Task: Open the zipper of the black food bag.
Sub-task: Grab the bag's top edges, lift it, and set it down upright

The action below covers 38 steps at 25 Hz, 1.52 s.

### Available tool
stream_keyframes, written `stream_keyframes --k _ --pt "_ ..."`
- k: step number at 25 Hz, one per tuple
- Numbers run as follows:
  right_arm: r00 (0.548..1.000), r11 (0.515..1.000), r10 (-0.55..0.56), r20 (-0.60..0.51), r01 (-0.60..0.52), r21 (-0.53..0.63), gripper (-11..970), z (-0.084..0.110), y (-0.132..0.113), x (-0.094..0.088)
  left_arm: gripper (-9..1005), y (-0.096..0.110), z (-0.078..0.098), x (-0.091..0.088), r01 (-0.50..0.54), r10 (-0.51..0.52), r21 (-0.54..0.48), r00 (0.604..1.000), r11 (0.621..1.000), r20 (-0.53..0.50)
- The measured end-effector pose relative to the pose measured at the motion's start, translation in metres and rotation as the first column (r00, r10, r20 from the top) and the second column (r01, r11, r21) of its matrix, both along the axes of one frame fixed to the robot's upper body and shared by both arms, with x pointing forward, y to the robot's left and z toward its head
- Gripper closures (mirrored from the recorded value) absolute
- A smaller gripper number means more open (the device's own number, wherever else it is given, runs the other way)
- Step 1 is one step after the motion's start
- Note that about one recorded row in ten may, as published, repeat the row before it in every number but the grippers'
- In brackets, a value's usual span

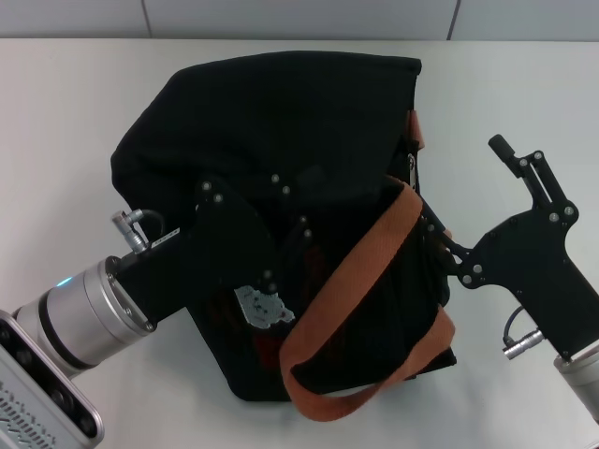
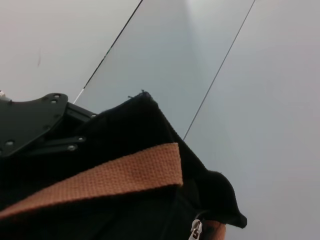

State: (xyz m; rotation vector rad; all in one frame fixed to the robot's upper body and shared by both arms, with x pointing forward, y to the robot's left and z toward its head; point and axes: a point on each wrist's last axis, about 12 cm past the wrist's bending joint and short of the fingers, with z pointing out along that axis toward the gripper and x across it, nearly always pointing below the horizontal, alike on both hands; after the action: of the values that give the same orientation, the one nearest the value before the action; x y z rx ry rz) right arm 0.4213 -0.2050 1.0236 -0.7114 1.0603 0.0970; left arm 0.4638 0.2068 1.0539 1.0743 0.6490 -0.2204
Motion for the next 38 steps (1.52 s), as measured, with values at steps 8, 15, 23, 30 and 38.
stream_keyframes --k 8,15,23,30,38 --pt "0.999 1.0 0.011 0.036 -0.01 -0.028 125 0.001 0.005 -0.003 899 -0.001 0.001 0.002 0.005 -0.005 -0.003 1.0 1.0 0.0" --pt "0.998 0.999 0.04 0.043 -0.039 -0.027 125 0.0 0.005 -0.013 899 -0.002 0.002 0.003 0.008 -0.008 0.0 1.0 1.0 0.0" --pt "0.996 0.996 -0.027 0.081 0.034 -0.086 125 0.002 0.007 0.0 899 -0.003 0.002 0.005 0.008 -0.008 0.001 1.0 1.0 0.0" --pt "0.988 0.989 -0.075 0.137 0.092 -0.116 124 0.005 0.007 0.003 900 -0.003 0.002 0.004 0.011 -0.011 0.001 1.0 1.0 -0.002" --pt "0.988 0.991 -0.009 0.154 0.03 -0.132 124 0.004 0.011 -0.007 899 -0.003 0.002 0.004 0.012 -0.012 0.001 1.0 1.0 -0.001"
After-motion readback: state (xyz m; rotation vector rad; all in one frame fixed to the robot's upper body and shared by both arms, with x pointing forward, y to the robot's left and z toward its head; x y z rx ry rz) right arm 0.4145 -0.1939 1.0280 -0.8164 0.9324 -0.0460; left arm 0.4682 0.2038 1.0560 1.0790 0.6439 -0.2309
